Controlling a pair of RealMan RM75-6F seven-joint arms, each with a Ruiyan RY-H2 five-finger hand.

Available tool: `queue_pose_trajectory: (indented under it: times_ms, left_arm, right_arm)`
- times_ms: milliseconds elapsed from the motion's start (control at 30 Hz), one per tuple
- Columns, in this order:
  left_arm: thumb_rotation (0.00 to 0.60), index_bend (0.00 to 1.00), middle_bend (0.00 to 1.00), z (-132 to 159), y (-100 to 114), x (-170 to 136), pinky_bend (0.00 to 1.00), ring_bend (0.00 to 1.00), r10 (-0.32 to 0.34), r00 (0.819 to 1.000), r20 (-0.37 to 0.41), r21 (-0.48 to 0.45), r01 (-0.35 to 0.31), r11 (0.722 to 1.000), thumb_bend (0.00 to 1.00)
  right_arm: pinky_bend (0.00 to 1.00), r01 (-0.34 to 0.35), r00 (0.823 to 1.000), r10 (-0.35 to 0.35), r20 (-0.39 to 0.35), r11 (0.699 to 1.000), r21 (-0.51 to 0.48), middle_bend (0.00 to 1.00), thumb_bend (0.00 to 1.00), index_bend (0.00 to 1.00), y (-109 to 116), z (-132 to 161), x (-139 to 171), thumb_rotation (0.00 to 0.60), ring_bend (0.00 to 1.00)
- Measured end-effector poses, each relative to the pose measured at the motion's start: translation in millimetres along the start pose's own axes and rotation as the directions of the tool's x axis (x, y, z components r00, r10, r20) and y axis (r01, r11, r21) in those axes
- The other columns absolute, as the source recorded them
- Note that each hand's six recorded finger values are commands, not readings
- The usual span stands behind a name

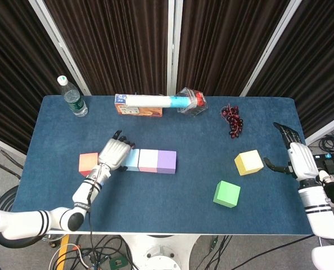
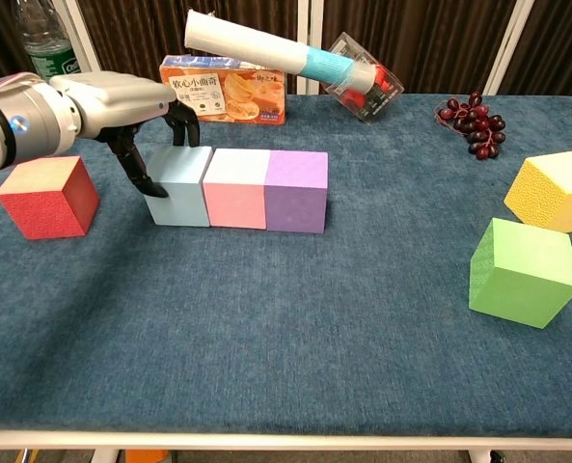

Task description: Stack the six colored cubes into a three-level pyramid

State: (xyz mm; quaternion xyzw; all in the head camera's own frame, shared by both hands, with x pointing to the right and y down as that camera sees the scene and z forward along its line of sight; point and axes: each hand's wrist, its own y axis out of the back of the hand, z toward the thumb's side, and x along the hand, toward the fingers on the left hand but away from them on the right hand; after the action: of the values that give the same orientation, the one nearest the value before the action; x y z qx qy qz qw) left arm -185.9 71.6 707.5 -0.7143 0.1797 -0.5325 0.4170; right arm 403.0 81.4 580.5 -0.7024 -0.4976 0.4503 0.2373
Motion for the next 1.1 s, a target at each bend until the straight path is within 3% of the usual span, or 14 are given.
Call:
queue_pose_trajectory:
  times_ms: [1100]
  left_arm:
    - [0.6,0.37,0.45,7,1,6,0.0,0.2,-0.006,1.0,-0.001,0.0,0.006,1.0,0.13]
  right_arm:
    - [0.0,-0.006,1.0,0.006,0.015,1.0,-0.005,0.08,0.22,0.0,-1,-6,-1,0.6,0.0]
